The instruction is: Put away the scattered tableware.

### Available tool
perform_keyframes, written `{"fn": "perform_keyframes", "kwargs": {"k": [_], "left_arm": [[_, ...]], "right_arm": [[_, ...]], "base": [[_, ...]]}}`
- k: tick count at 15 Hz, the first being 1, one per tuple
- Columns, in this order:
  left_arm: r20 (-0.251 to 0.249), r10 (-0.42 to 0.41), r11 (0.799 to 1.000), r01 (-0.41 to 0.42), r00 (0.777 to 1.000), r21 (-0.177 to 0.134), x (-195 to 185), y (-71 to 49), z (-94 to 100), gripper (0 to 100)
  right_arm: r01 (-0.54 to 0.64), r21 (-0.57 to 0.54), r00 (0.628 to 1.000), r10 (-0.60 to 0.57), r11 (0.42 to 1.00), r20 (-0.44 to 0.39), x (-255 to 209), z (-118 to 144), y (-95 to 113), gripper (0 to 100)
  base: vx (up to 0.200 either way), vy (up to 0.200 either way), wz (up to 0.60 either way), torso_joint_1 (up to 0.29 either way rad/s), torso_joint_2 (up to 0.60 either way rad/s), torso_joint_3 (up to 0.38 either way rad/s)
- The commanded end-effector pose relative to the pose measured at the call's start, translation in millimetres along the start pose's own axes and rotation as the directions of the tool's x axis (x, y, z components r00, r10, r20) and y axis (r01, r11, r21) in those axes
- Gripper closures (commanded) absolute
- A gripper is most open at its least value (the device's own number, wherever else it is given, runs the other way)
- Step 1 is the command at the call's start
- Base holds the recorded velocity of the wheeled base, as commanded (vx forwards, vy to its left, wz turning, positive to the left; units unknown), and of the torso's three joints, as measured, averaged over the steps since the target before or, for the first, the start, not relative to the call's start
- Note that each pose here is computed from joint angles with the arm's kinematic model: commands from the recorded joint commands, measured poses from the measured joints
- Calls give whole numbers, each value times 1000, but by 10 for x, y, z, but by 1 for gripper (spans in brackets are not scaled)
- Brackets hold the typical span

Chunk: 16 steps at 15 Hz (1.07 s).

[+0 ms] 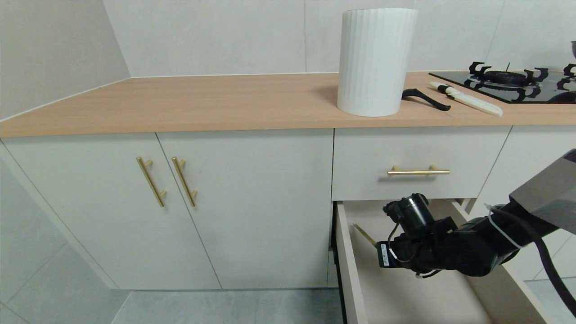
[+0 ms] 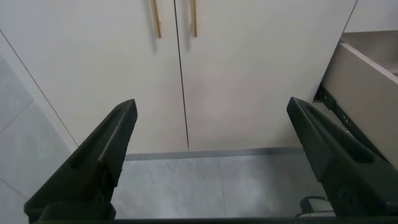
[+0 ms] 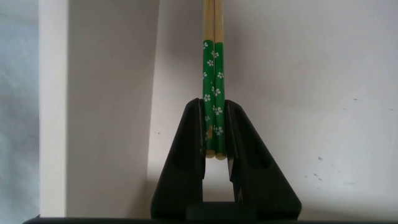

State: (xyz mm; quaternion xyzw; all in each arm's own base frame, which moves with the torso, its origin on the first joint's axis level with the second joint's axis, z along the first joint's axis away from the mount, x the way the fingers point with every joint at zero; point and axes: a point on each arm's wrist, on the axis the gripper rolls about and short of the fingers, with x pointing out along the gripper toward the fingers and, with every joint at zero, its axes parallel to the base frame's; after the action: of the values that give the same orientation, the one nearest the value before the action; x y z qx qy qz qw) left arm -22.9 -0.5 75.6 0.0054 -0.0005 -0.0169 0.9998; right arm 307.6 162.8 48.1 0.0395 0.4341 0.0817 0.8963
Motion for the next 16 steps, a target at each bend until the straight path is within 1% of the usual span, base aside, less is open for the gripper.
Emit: {"fn": "perform_keyframes", "kwargs": {"k": [1, 4, 6, 9, 12, 16], "left_arm": [[-1, 0, 1000, 0, 1000, 0, 1, 0, -1, 0], [-1, 0, 1000, 0, 1000, 0, 1, 0, -1, 0], [-1, 0, 1000, 0, 1000, 0, 1, 0, -1, 0], [-1, 0, 1000, 0, 1000, 0, 1, 0, -1, 0], [-1, 0, 1000, 0, 1000, 0, 1, 0, -1, 0], [-1, 0, 1000, 0, 1000, 0, 1, 0, -1, 0]], "right_arm": [[6, 13, 1000, -6, 1000, -15, 116, -40, 7, 100], [13, 6, 999, -13, 1000, -37, 193, -98, 23, 100], [53, -16, 996, -54, 998, -65, 330, -204, 51, 100], [70, -36, 993, -74, 997, -97, 456, -306, 79, 100], [95, -52, 988, -101, 994, -113, 542, -382, 97, 100], [95, -52, 988, -101, 994, -113, 551, -383, 98, 100]], "base": [[0, 0, 0, 0, 0, 0], [0, 0, 0, 0, 0, 0], [0, 0, 0, 0, 0, 0], [0, 0, 0, 0, 0, 0], [0, 0, 0, 0, 0, 0], [0, 0, 0, 0, 0, 0]]}}
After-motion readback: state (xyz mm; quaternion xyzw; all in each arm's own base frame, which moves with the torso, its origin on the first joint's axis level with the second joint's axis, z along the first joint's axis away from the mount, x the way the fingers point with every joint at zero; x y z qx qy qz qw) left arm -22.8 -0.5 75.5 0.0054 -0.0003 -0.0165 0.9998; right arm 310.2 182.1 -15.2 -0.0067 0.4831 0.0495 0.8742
